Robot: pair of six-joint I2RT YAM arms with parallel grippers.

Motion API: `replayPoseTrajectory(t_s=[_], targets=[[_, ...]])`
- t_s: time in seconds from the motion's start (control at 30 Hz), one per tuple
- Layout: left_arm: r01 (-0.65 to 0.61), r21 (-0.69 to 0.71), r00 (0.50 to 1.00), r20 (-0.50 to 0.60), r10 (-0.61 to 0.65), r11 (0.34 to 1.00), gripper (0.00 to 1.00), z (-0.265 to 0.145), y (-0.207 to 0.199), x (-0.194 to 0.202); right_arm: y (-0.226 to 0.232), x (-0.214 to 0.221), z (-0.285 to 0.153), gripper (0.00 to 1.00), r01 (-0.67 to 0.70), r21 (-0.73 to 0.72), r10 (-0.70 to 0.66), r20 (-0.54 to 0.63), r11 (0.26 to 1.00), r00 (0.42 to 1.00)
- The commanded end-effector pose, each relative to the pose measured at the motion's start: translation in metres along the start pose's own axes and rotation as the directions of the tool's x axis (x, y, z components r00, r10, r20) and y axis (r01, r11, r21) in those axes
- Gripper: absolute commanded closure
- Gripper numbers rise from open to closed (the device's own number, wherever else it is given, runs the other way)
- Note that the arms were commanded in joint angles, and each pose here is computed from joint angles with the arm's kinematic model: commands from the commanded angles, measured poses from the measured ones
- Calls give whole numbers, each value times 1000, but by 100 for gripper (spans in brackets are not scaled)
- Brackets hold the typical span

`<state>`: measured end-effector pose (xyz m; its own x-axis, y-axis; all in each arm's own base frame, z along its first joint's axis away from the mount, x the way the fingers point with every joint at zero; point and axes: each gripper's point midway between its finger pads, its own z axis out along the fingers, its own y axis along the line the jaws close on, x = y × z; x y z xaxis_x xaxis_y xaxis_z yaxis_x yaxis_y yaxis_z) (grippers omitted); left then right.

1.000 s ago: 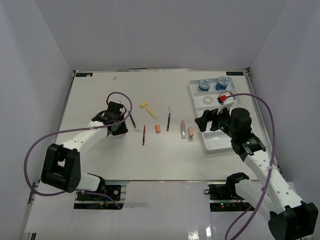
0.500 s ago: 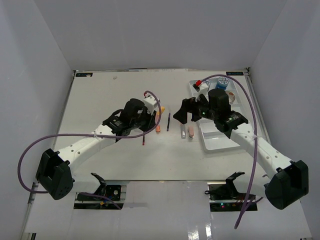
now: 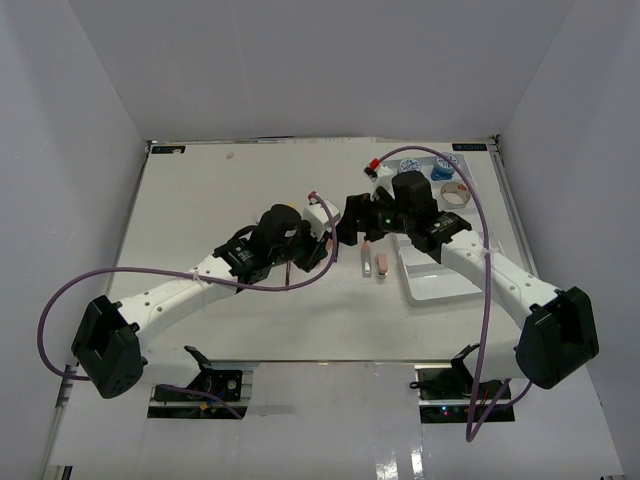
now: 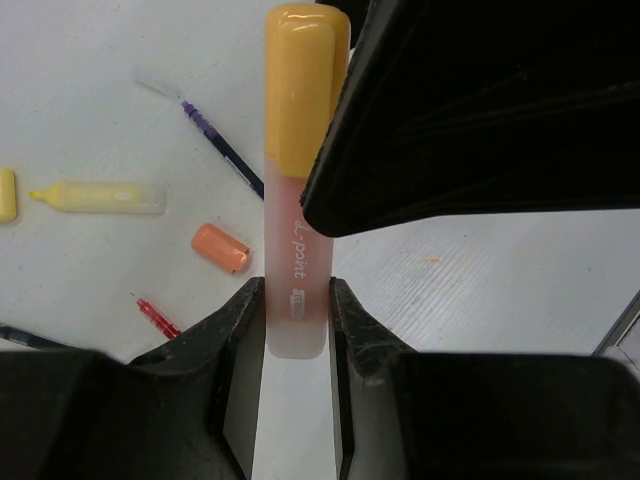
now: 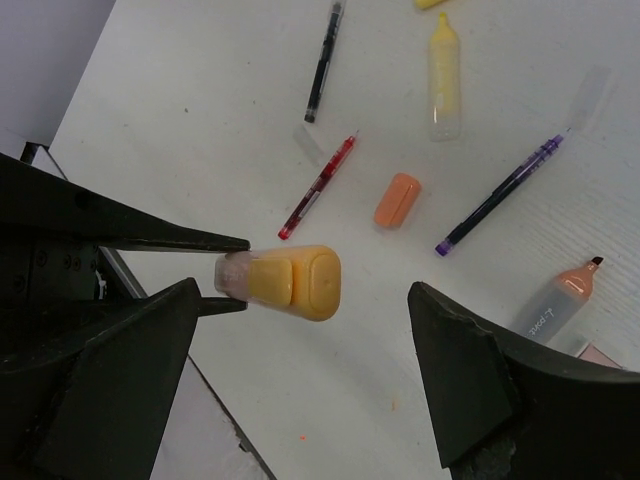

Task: Sort the stationery into containers
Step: Pick up the pen from the center of the board.

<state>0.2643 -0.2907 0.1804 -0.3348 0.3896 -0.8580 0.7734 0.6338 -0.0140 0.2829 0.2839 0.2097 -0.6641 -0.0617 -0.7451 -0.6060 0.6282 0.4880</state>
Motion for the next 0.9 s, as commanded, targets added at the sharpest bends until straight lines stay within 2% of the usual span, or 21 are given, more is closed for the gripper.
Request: replayPoseTrajectory(t_s=[0.0,0.43,0.63,0.73,0.77,0.87], targets=[[-34,14,996,79,32,999,89,-9,-4,-19,16,-20,1,10,4,-58,-2,45,998,999],[-60,50,993,109,54,997,88,-12,-13,-19,23,-19,5,51,-13,-116,20,56,993,998],[-49,36,991,127,44,998,81,-13,-11,-21,22,-15,5,80,-19,-112,26,59,993,998],[-31,17,992,124,28,999,63,-12,-7,-20,17,-11,6,86,-20,-91,25,60,996,998],[-25,9,992,124,24,1000,46,-11,-6,-20,13,-9,5,88,-23,-79,28,58,997,998],[3,-29,994,114,0,1000,24,-9,0,-18,0,-8,1,90,-25,-23,26,76,999,997]])
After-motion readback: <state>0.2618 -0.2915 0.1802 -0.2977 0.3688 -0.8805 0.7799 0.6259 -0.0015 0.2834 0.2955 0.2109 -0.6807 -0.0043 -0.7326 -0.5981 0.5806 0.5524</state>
